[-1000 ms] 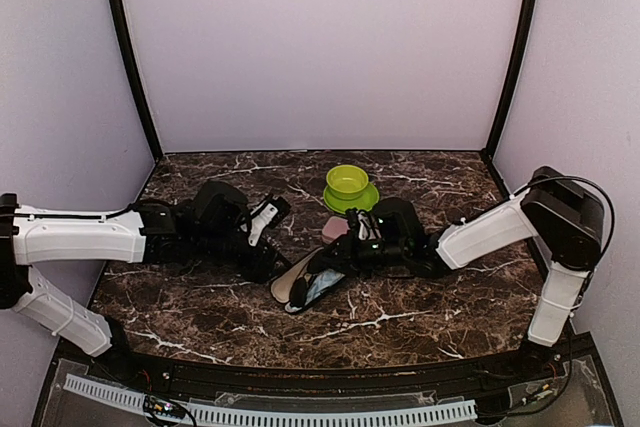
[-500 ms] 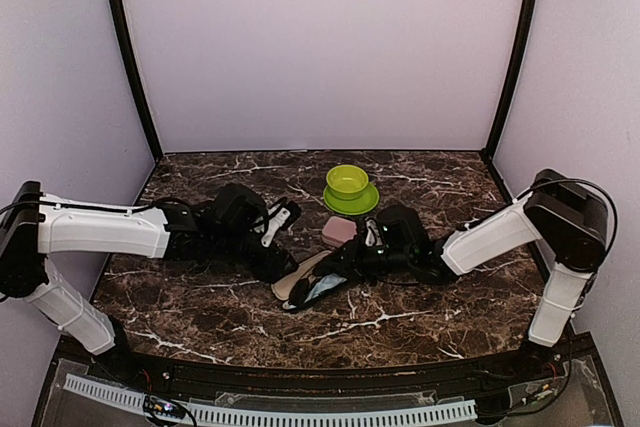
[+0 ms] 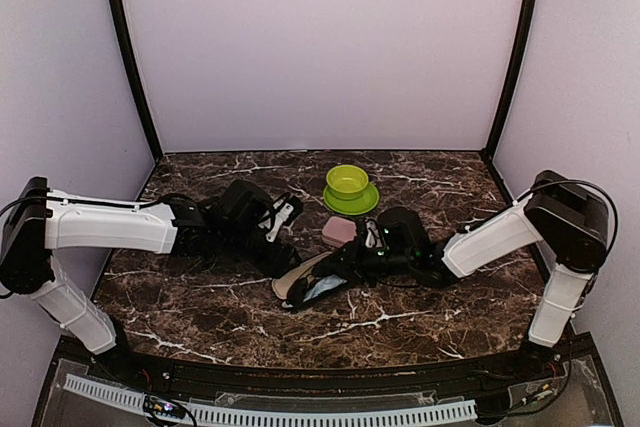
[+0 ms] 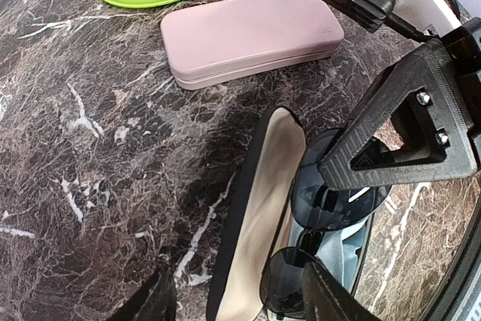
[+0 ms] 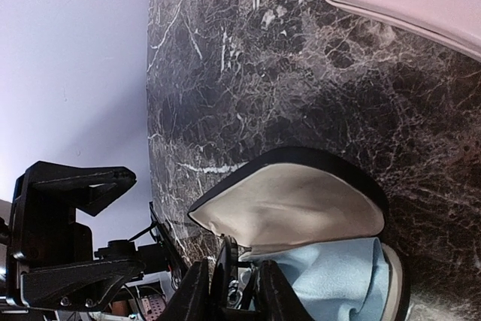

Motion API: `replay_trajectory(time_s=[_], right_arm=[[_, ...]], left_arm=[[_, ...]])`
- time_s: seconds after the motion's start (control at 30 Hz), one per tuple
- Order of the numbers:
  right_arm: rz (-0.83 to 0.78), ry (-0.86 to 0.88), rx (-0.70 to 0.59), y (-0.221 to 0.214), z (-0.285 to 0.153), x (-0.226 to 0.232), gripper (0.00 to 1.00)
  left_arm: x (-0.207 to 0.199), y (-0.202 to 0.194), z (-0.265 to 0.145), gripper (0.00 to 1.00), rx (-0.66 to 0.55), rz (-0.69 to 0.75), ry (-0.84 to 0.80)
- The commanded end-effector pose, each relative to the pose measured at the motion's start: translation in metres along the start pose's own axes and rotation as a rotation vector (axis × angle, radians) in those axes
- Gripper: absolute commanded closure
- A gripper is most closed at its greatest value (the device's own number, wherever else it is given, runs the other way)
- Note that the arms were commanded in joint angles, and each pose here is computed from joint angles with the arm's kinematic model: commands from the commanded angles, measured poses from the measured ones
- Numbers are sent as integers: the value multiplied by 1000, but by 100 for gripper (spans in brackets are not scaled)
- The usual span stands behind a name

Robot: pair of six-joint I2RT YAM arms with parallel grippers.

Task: Organize the sunglasses
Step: Place the sunglasses in the sunglasses case.

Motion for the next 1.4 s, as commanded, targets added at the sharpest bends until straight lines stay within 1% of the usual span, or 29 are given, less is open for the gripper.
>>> replay_trajectory(time_s=[0.0,0.33,0.83,1.37], right_arm=[[-24,87,-34,7,-4,26,76],[-9,64,-23,0,-8,23,76],[27,7,4,-18,-10,7,76],[-4,-47,7,-29,-19,4,72]], left_arm=[[-1,5,-3,40,-10,-7,18],[0,3,0,40,-9,-2,21],[1,1,-1,40,-10,-8,16],[2,-7,7,40,13,10,8]])
Point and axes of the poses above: each gripper's point midway between its finger pads, its own z axis out along the fingers, its own x axis along the line the jaws close on, y = z × x, the point moved 7 cm from there along -z, back along the fingers, and after that the axes turned 13 degrees about -z, right-handed, at the moved point
